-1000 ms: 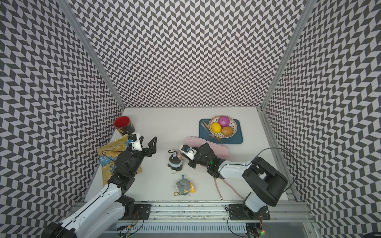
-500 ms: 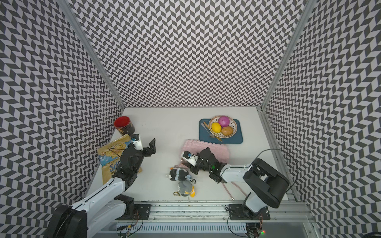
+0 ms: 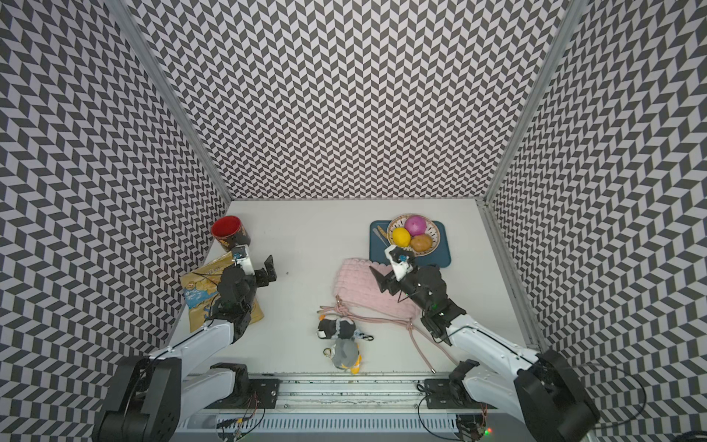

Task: Remove the decoration from the bag
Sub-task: Reset both arms

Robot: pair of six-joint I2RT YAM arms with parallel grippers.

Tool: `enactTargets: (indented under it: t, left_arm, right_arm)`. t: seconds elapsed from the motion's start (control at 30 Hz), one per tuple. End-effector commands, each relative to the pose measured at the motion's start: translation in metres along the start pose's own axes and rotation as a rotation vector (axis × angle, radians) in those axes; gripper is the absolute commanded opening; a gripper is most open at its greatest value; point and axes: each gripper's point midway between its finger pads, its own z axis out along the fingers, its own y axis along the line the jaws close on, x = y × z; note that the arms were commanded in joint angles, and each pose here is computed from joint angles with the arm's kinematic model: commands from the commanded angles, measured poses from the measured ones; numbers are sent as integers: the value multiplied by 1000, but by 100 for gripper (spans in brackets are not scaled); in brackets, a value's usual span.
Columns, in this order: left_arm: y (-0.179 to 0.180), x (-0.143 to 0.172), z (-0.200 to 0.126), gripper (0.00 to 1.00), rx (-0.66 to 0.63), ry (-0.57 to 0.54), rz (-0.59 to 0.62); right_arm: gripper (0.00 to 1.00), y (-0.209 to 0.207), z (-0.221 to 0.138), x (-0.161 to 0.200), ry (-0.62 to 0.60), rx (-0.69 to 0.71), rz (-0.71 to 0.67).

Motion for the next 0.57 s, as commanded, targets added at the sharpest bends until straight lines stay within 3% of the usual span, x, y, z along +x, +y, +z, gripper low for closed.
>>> enactTargets:
  t: [0.0,0.17,0.33,0.53]
  left_arm:
    - [-9,-25,-1,100,55,-126,13]
    - [-16,-21,11,100,82,-124,19]
    - [-19,-18,20,100,90,-118,15]
    - [-22,-18,20,100,112,-120,21]
  right_arm:
    - [97,-73,-20,15,4,331,85]
    - [99,-138,-47,44,7,547,135]
    - [99,-165,-58,44,-79,588,168]
    - [100,-169,-57,69,-41,584,182]
